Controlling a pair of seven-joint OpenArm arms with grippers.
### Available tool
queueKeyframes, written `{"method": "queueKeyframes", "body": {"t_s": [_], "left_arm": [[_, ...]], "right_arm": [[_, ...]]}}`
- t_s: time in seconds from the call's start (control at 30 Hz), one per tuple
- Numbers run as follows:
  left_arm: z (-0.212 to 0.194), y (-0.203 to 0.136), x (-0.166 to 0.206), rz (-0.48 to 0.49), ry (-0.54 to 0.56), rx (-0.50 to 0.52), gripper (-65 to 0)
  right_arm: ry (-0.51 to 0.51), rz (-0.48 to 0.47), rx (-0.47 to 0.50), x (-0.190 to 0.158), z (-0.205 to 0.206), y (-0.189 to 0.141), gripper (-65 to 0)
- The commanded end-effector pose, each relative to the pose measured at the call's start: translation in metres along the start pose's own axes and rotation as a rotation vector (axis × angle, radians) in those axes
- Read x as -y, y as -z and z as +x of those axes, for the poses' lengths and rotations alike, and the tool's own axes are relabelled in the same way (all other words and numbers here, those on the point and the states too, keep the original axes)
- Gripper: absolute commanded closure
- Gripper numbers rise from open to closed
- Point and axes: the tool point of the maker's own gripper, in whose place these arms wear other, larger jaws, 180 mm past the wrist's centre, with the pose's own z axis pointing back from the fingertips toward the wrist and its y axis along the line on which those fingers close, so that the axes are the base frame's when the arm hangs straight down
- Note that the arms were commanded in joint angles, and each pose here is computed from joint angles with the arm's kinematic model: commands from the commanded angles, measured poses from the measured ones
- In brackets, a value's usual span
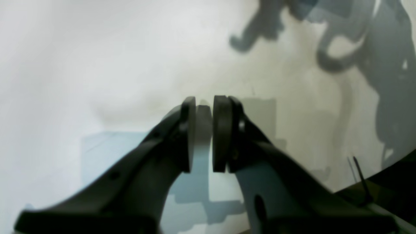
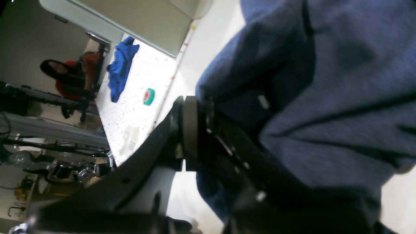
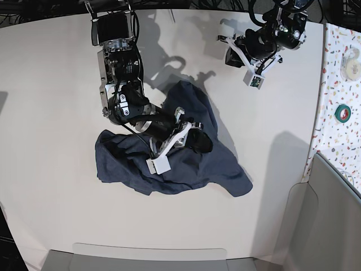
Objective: Layout the t-shirt on the table in an organized manner, then fold the t-shirt properly
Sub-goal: 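Drag the held shirt fold with the right gripper across the shirt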
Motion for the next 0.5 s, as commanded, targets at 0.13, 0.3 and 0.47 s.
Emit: {"method": "queueKeyframes", "body": {"t_s": [0.13,0.3,0.47], "left_arm": [[0.009,-0.004,0.000,-0.003,0.007,0.033,-9.9],[0.012,-0.004,0.002,-0.006,0.003,0.046,-9.8],[0.018,-0.003,0.010,-0.025,-0.015,0.070,-9.8]], "right_arm": [[-0.068,0.081,0.091,-0.033,0.039,0.002,0.0],[-0.112,0.091,0.130,-0.041,0.065,0.003,0.0],[-0.123,0.121,0.195,-0.054,0.086,0.009,0.0]]}}
